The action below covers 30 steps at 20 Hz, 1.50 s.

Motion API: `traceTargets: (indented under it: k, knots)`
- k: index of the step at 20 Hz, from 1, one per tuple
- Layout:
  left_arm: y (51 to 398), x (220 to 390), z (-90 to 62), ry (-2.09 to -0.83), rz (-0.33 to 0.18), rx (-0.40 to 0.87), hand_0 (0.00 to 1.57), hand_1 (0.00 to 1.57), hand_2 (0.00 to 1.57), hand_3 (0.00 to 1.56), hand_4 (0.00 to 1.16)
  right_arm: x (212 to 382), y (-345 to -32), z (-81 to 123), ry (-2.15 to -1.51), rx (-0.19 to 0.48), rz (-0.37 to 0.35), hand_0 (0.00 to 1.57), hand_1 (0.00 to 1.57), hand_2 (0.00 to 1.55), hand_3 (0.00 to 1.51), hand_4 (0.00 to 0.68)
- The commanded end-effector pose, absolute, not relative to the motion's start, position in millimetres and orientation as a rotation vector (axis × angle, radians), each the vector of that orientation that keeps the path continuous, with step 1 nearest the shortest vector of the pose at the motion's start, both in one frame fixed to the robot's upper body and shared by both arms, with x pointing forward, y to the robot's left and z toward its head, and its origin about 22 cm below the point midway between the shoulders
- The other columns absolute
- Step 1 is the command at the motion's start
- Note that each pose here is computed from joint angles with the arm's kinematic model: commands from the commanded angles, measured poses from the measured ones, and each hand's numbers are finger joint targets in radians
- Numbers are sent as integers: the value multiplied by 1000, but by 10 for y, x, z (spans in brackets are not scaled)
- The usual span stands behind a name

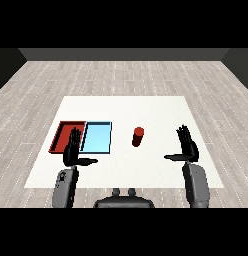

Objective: Pick the red can and put it in the red box

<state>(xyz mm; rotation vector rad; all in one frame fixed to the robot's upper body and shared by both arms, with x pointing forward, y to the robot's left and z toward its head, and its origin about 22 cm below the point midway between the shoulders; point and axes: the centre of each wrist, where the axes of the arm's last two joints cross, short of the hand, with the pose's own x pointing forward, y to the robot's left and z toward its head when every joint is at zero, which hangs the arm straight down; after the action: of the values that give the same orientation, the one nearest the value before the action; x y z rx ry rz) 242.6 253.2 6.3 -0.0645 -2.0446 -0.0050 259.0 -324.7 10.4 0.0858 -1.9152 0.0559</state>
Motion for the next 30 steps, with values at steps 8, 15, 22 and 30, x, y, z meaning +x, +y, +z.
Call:
traceTargets:
  k: [8,15,22,30]
  knots:
    - [2417,2417,100,-2068,20,-74,0,0,0,0,0,2778,-3041,143,-1865,97,60,0,0,0,0,0]
    - [2707,2252,50,-2067,45,-91,0,0,0,0,0,3211,-2950,121,-1843,137,63,0,0,0,0,0]
    - [2633,2460,42,-2075,44,-65,0,0,0,0,0,2984,-2669,-25,-1758,238,-15,0,0,0,0,0]
    - [2477,2416,161,-2064,64,-28,0,0,0,0,0,3316,-2521,-241,-1770,272,-60,0,0,0,0,0]
